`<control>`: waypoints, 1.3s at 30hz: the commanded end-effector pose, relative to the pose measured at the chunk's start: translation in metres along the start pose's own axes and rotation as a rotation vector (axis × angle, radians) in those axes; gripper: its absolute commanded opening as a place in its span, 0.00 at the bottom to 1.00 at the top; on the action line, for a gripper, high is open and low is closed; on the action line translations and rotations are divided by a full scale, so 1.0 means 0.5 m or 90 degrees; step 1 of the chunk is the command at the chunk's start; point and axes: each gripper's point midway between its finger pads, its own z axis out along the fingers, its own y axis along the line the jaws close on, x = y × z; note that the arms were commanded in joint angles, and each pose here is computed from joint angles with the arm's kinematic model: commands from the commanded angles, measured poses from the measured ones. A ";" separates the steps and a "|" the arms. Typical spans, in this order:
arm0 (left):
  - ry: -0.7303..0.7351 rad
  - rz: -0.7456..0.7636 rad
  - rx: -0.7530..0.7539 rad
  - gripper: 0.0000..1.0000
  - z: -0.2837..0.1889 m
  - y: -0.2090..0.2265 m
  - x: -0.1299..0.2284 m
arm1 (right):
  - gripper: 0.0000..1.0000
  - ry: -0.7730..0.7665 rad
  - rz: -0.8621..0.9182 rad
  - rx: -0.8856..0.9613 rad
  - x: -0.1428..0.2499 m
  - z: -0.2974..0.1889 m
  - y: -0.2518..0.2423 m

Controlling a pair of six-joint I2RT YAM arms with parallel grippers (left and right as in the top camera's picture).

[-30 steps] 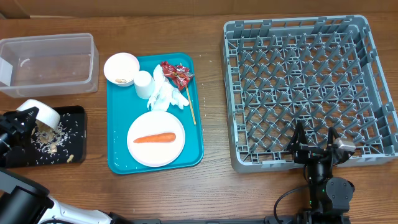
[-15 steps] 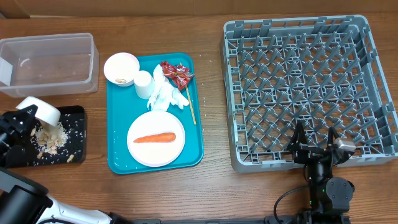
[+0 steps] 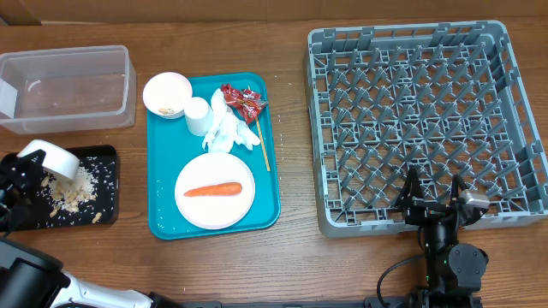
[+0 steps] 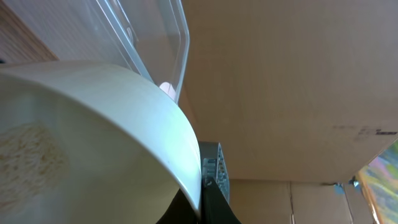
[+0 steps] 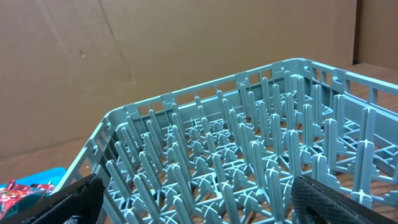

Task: Sort waste into correct bins and load items into the dishwasher rack
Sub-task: 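Tilt the bowl with the left gripper to dump rice onto the black tray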

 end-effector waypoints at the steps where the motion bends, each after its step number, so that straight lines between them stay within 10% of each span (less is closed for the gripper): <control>1: -0.011 -0.006 0.042 0.04 -0.010 -0.012 -0.006 | 1.00 -0.005 -0.003 0.008 0.002 0.000 -0.006; 18: -0.029 0.025 0.128 0.04 -0.022 -0.058 -0.008 | 1.00 -0.005 -0.003 0.009 0.002 0.000 -0.007; 31: 0.011 0.048 -0.006 0.04 -0.020 -0.018 0.038 | 1.00 -0.005 -0.003 0.008 0.002 0.000 -0.006; 39: 0.022 0.183 -0.078 0.04 -0.047 -0.143 0.083 | 1.00 -0.005 -0.003 0.008 0.002 0.000 -0.006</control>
